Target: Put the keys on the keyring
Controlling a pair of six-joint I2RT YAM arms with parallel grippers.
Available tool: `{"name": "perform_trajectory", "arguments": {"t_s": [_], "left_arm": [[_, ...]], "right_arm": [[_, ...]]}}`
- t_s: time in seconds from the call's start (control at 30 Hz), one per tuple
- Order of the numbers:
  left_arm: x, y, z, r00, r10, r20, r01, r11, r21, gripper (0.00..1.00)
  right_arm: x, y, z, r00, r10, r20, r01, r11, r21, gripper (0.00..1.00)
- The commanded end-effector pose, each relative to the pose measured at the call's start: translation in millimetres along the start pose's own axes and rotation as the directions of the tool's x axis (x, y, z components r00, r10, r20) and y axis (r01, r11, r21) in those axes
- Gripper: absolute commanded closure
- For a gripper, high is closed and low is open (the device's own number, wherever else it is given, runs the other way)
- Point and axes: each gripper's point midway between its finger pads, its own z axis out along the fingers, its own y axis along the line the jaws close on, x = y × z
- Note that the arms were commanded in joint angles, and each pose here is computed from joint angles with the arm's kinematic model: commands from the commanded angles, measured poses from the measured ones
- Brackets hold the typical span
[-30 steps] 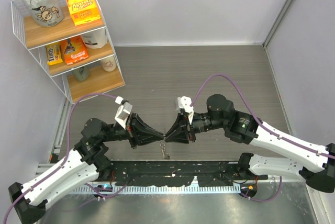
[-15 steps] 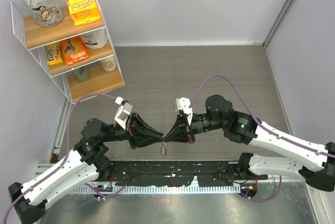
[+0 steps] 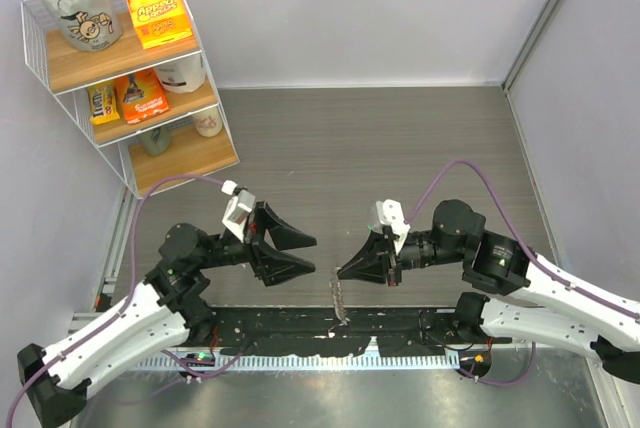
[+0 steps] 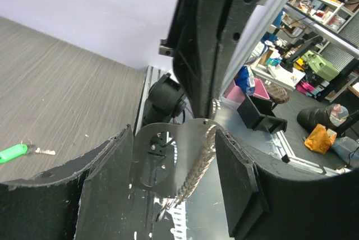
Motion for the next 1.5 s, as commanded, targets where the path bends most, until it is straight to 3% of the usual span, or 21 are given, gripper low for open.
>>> {"name": "perform_trajectory", "arguments": {"t_s": [0.0,0.3,0.6,0.93,1.07,1.23,1.47], "left_arm": [[-14.8,8.4,15.4,1.0,0.003,0.027,-0.002,1.0,-0.014,0.34],[16.2,85.4,52.8,0.991,-0.099,-0.089,0.079,0.975,-0.209,0.37],[57.1,131.4,102.2,0.954,-0.139,-0.264,0.105,0.985,-0.14,0.37],[119.0,184.8,137.8,0.841,-0.121,-0.528,0.117,0.992,-0.041,0.31],[140.4,208.0,136.5,0.781,-0.134,-0.61,0.101,0.991,-0.087,0.31],[153.5,237.2,127.7,0.701,-0.121,-0.703,0.006,0.987,-0.163,0.28],[161.9,241.8,125.5,0.613,-0.028,-0.789,-0.013,0.999,-0.045,0.24]], "right_arm": [[-3.0,-3.5,-11.5,0.999,0.014,0.039,-0.017,0.997,0.074,0.95],[5.7,-28.3,-50.8,0.985,0.129,0.114,-0.16,0.927,0.34,0.95],[9.7,-18.2,-66.0,0.974,0.176,0.145,-0.216,0.915,0.341,0.95],[8.5,-8.3,-69.8,0.977,0.17,0.126,-0.202,0.93,0.308,0.95],[7.8,-3.9,-71.2,0.979,0.163,0.121,-0.192,0.937,0.291,0.95],[7.0,0.4,-71.6,0.982,0.145,0.121,-0.173,0.947,0.269,0.95],[10.7,5.2,-66.5,0.985,0.139,0.101,-0.159,0.96,0.229,0.95]]}}
